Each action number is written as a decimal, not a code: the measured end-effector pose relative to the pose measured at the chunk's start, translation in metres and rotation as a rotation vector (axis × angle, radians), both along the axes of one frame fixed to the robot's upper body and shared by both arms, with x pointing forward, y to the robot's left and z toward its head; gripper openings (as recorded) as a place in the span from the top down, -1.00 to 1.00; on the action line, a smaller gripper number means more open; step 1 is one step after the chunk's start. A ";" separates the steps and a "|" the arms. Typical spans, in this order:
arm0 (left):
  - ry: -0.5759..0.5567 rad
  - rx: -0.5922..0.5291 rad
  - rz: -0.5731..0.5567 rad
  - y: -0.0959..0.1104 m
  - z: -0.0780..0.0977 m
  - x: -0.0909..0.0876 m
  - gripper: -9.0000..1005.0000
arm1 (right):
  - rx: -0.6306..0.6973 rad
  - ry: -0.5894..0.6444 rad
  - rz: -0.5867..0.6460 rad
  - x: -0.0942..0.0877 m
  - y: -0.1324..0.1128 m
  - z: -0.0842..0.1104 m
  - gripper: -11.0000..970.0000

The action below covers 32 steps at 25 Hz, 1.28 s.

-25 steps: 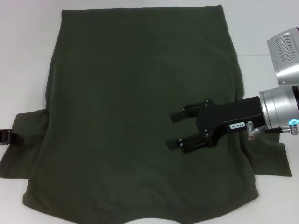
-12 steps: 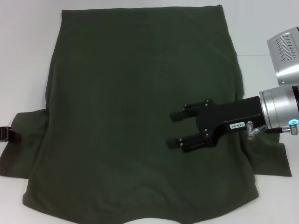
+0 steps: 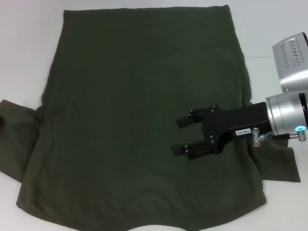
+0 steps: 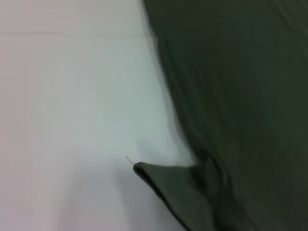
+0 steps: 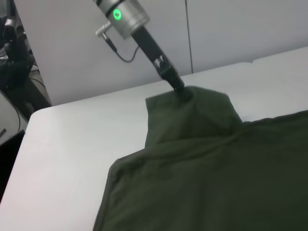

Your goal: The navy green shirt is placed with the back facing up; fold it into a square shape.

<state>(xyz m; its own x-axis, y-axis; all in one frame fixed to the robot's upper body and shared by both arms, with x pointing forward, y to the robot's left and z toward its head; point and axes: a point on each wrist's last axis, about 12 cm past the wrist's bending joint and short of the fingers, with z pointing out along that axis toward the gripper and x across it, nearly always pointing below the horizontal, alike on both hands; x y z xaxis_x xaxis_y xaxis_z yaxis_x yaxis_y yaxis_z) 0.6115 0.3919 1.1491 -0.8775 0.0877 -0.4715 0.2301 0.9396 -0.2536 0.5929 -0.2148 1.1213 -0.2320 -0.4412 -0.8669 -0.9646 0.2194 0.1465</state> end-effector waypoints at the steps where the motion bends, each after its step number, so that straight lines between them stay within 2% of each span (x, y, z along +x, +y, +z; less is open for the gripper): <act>1: 0.003 0.002 -0.011 0.000 0.005 0.002 0.98 | -0.004 -0.002 -0.006 0.000 0.000 -0.001 -0.75; 10: 0.020 -0.015 -0.070 -0.011 0.037 0.014 0.98 | -0.010 -0.028 -0.028 0.003 0.001 -0.004 -0.75; 16: 0.068 -0.048 -0.090 -0.030 0.051 0.022 0.98 | -0.018 -0.040 -0.058 0.006 0.002 -0.005 -0.75; 19: 0.094 -0.061 -0.106 -0.045 0.052 0.026 0.98 | -0.019 -0.047 -0.053 0.006 0.002 -0.005 -0.75; 25: 0.161 -0.046 -0.146 -0.090 0.044 0.032 0.96 | -0.023 -0.056 -0.053 0.006 0.002 -0.005 -0.75; 32: 0.165 -0.045 -0.152 -0.119 0.038 0.040 0.95 | -0.031 -0.060 -0.058 0.007 0.001 -0.006 -0.75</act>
